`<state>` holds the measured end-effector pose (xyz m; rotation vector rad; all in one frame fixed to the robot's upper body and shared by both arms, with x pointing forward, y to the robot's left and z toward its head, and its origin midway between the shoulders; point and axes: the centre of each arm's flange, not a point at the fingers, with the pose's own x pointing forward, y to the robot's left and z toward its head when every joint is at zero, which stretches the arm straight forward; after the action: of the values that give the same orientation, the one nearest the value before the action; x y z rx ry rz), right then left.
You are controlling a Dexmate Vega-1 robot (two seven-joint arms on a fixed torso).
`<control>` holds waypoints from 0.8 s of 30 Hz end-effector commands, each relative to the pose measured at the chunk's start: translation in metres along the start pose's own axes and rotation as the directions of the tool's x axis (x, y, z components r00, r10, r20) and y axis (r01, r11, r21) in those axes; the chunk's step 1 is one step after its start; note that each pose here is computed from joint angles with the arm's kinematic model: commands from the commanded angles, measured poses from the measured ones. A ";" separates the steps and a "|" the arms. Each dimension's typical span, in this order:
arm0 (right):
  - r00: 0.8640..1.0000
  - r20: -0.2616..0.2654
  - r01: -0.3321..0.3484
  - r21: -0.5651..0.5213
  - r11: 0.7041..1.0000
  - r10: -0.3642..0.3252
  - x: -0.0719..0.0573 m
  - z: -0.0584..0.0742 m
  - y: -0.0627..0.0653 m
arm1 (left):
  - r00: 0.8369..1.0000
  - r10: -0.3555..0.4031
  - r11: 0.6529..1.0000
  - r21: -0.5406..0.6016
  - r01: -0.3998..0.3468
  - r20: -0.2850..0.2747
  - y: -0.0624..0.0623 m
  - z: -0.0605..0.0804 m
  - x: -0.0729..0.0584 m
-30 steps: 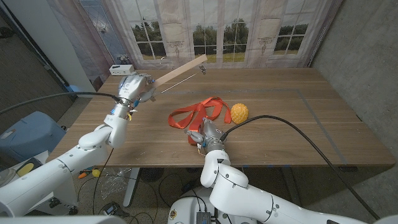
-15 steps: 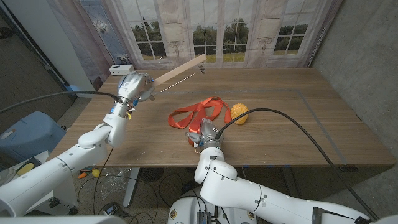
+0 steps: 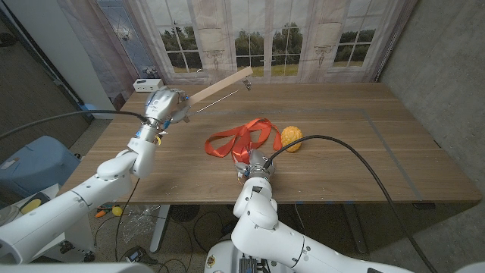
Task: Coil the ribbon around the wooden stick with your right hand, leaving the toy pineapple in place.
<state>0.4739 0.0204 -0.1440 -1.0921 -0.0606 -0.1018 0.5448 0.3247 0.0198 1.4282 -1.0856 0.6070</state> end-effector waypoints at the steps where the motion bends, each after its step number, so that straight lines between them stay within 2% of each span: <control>1: 0.985 0.033 0.169 -0.026 0.985 -0.168 -0.004 -0.011 -0.021 | 1.000 0.002 1.000 0.006 -0.002 0.001 0.001 0.004 0.001; 5: 0.979 0.052 0.199 -0.010 0.980 -0.198 -0.003 -0.014 -0.020 | 1.000 0.001 1.000 0.009 -0.001 0.000 0.002 0.006 0.000; 13: 0.943 0.099 0.314 0.043 0.949 -0.316 -0.005 -0.025 -0.018 | 1.000 0.000 1.000 0.019 0.000 -0.004 0.005 0.009 -0.002; 18: 0.900 0.107 0.408 0.136 0.903 -0.423 -0.008 -0.036 -0.018 | 1.000 -0.004 1.000 0.021 0.005 -0.009 0.005 0.009 -0.004; 20: 0.881 0.094 0.442 0.182 0.878 -0.463 -0.008 -0.041 -0.018 | 1.000 -0.007 1.000 0.022 0.007 -0.011 0.005 0.010 -0.005; 24: 0.855 0.077 0.471 0.301 0.829 -0.513 -0.009 -0.052 -0.023 | 1.000 -0.011 1.000 0.022 0.012 -0.017 0.006 0.010 -0.007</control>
<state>0.4685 -0.0120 -0.1438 -1.0117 -0.3464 -0.3437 0.5383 0.3176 0.0176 1.4414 -1.0751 0.6188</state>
